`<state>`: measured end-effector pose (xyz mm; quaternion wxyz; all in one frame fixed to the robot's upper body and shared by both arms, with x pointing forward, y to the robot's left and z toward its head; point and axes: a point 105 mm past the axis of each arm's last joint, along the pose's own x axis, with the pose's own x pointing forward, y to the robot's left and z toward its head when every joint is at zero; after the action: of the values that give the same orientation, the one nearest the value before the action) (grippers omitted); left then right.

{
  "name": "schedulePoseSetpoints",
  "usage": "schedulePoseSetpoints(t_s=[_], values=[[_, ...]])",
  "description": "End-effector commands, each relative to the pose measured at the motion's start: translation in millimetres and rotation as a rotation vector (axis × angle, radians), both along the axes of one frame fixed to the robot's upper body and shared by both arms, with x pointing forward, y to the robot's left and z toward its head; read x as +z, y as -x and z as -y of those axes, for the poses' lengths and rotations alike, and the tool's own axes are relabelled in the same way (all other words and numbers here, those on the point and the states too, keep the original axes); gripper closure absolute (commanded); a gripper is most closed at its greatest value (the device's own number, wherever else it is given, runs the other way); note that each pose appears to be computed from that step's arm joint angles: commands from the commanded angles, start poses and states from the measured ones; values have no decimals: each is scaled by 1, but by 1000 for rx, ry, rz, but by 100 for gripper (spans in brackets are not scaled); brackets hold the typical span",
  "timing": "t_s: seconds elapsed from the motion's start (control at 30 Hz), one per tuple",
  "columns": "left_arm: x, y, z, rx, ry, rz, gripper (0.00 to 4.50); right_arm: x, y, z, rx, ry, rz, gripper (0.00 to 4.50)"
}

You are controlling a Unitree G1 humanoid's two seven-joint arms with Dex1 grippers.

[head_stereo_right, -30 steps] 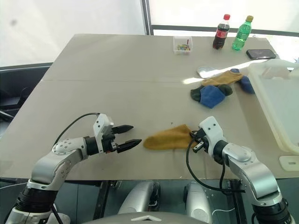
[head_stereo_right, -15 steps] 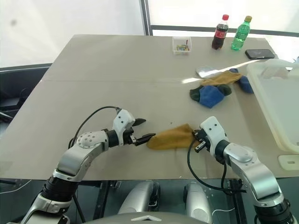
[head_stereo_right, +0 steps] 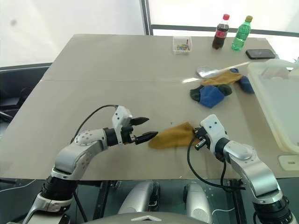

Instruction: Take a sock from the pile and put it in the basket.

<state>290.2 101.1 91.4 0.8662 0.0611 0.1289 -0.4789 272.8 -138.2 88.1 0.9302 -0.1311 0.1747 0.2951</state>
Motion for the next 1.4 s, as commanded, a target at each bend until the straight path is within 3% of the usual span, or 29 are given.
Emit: schedulePoseSetpoints(t_s=[0.03,0.17,0.3,0.4,0.53,0.63,0.8,0.97,1.23,1.4], values=[[-15,-1,-1,10,-71,5,24,8,-1,-1,6,-1,36,450],[-21,-3,-1,20,-83,12,24,10,0,0,7,2,39,450],[18,-5,2,22,122,132,24,20,0,-3,22,-20,100,450],[30,-3,-8,32,177,183,24,27,2,-10,64,-69,122,450],[43,1,-18,45,240,221,18,30,-2,-4,25,-74,138,327],[48,6,-22,30,243,235,18,33,1,-3,30,-96,136,188],[62,10,-31,27,270,256,9,52,-4,4,35,-124,192,184],[75,15,-33,28,305,268,9,69,-47,21,-63,-24,294,184],[77,18,-27,76,293,298,9,92,-144,36,-192,218,412,184],[73,26,-28,115,284,309,9,91,-198,37,-320,208,347,184]])
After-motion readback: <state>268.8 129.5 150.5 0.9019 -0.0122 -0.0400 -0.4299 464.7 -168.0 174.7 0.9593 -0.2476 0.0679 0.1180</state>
